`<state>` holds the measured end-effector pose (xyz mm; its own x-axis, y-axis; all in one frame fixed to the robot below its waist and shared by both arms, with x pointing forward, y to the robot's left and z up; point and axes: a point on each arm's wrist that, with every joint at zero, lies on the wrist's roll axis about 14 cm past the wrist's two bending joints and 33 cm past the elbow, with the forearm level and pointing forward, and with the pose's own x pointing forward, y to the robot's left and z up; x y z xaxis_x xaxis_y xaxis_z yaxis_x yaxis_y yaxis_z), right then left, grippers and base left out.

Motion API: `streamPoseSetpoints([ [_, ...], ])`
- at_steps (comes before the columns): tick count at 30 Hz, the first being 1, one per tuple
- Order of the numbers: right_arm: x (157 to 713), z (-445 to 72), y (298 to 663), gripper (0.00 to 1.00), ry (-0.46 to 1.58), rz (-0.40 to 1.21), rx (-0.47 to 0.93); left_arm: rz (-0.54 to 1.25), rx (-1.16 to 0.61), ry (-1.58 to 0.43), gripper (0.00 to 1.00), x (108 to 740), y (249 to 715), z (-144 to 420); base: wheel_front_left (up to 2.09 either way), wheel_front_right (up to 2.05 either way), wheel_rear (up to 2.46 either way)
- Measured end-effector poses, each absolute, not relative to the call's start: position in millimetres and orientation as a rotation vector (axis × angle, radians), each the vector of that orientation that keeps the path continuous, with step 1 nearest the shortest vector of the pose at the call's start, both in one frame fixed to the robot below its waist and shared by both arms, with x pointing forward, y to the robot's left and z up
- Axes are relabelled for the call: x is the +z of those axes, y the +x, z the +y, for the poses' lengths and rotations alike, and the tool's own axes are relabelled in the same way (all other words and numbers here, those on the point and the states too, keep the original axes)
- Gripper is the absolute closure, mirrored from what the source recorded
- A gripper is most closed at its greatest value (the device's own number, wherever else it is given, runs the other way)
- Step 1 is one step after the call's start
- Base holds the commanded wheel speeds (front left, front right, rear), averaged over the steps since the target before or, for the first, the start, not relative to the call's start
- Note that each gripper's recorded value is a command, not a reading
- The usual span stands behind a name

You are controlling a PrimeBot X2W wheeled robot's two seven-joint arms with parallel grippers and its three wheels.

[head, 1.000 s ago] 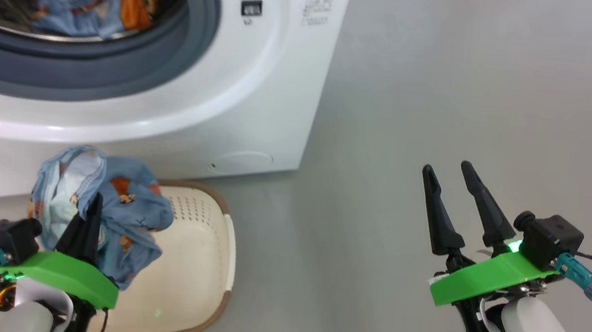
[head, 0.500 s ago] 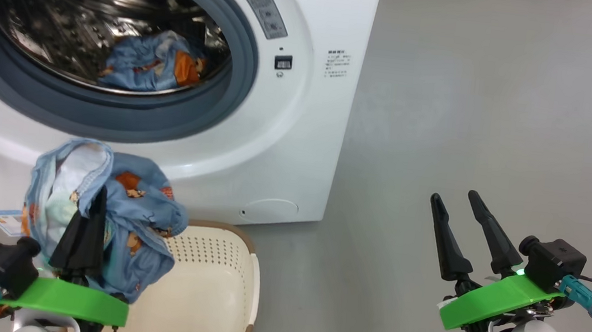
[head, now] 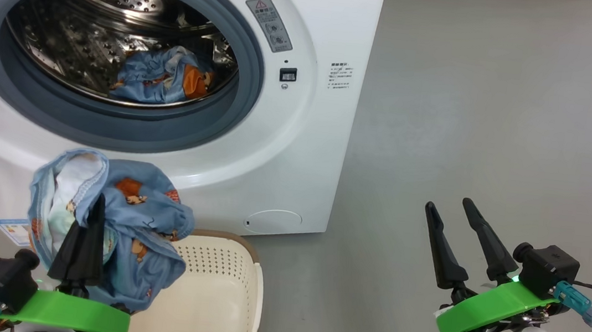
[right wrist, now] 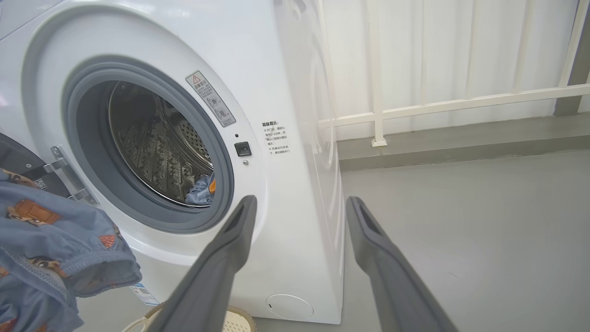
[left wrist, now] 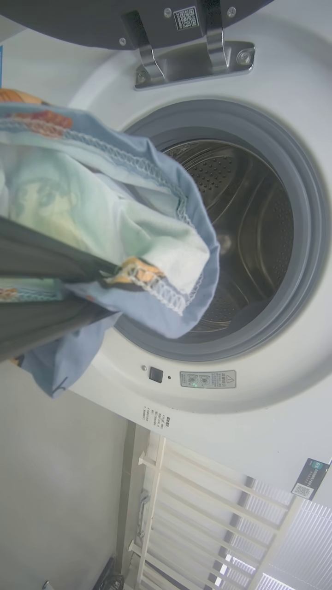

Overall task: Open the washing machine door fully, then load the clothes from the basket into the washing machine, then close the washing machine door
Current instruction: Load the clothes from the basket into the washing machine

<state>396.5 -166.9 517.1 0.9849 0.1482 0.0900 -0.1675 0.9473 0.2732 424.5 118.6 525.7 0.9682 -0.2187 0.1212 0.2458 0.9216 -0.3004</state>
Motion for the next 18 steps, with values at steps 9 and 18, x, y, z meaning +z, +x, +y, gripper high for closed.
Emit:
streamPoseSetpoints([
  [9, 510, -170, 396, 0.00, 0.277, -0.049, 0.155, -0.075, -0.260, -0.319, 1.00, 523, 439, 110, 0.00, 0.00, 0.00],
  [18, 494, -178, 398, 0.00, 0.286, -0.010, 0.117, -0.127, -0.303, -0.285, 1.00, 543, 494, 96, 0.00, 0.00, 0.00],
])
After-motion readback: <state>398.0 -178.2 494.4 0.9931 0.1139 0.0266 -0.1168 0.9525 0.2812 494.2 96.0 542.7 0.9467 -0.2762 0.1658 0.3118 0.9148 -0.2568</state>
